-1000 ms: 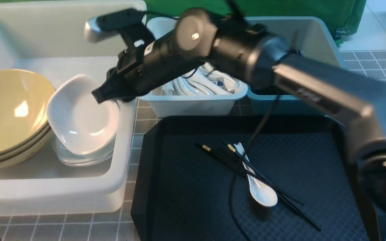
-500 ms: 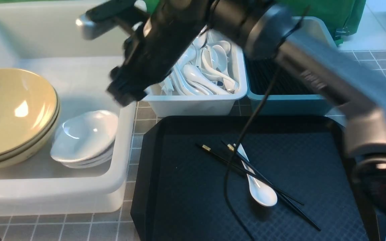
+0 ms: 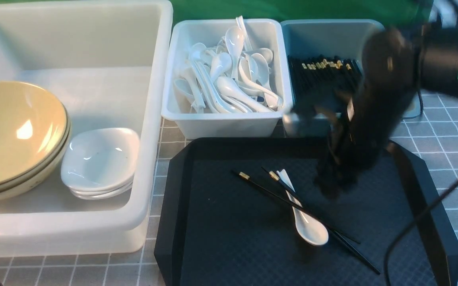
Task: On grey table put chopsticks spoon bowls plates into blue grey white boxes.
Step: 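Move the grippers toward the tableware on the black tray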
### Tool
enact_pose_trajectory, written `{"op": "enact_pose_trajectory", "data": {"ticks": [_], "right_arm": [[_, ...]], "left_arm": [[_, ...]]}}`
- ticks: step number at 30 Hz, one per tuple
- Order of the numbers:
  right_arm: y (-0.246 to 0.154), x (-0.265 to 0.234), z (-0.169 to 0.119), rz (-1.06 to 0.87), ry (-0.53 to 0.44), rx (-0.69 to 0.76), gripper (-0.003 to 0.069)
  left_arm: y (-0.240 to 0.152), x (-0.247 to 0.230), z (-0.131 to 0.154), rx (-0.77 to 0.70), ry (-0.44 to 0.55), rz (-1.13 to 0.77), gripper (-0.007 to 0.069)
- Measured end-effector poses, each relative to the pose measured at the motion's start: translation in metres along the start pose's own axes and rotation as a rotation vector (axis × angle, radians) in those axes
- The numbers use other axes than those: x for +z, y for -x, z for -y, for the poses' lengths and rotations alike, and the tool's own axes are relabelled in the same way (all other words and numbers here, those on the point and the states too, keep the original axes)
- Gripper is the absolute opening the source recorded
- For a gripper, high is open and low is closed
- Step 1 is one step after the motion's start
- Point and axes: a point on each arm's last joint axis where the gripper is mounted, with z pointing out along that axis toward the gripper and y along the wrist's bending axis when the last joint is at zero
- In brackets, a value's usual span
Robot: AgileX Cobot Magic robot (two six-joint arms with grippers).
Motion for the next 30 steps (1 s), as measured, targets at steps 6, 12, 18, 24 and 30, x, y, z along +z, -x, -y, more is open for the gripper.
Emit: {"op": "enact_pose_trajectory", "data": {"ticks": [6,12,18,24,30], "right_arm": [[-0.007,0.021,-0.01,0.024,0.038,0.002,0.0402],[-0.005,0.038,-0.015,-0.01,0.041,-0.036,0.0337],[-0.004,0.038,-0.015,-0.009,0.038,-0.043,0.013],[-0.008,0.022,-0.019,0.006,0.038,-0.054,0.0081],[-0.015,-0.025,-0.019,0.051,-0.04,-0.111,0.0081]], "left_arm": [[-0.007,0.004,-0.001,-0.003,0.025,0.026,-0.001],[-0.006,0.004,-0.002,-0.004,0.036,0.047,-0.001],[-0.006,0.004,-0.002,-0.004,0.036,0.048,-0.001],[-0.006,0.004,-0.002,-0.004,0.037,0.048,-0.001],[-0.006,0.004,-0.002,-0.004,0.037,0.049,-0.001]]}}
